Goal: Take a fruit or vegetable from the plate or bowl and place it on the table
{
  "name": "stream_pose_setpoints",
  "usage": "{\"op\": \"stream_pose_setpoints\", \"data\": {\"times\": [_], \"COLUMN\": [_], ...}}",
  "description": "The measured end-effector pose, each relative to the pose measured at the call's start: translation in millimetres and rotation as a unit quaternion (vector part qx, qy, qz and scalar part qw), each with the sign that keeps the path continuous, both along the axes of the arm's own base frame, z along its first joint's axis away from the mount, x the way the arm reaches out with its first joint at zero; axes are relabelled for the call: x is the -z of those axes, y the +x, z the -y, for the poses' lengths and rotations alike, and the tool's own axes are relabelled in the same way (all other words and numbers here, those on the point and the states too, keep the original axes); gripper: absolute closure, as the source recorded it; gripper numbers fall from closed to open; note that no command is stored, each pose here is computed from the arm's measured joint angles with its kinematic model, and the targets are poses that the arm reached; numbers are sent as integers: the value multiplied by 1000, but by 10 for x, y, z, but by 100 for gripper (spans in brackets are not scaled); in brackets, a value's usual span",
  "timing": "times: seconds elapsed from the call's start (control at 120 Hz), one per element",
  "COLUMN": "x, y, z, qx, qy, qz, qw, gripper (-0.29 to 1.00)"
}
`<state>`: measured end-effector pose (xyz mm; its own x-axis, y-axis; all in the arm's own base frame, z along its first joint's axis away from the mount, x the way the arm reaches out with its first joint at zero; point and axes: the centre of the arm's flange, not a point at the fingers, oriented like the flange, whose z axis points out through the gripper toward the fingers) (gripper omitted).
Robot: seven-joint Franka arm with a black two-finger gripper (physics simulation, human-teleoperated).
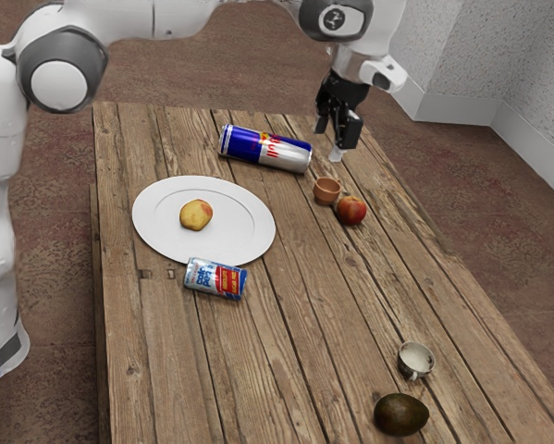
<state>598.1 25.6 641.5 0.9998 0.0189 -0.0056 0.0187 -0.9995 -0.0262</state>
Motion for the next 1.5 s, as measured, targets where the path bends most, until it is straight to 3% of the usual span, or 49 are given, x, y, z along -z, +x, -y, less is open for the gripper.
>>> {"op": "stream_pose_setpoints", "data": {"times": [0.092, 0.175, 0.283, 0.492, 0.642, 0.908, 1.167, 1.333, 1.5], "x": [55, 216, 474, 849, 1247, 1474, 1504, 1597, 1835], "y": [-16, -45, -342, -713, -895, -1375, -1466, -1664, -1698], "z": [275, 42, -182, -442, -155, -72, -407, -480, -517], "qx": [1, -45, -96, -171, -191, -299, -400, -422, -443], "qy": [24, 32, 38, 16, 2, -11, 16, 54, 62], "qz": [-7, -26, -54, -57, -66, -63, -43, -32, -34], "qw": [1000, 998, 993, 983, 979, 952, 916, 905, 894], "gripper": [0, 0, 0, 0, 0, 0, 0, 0, 0]}}
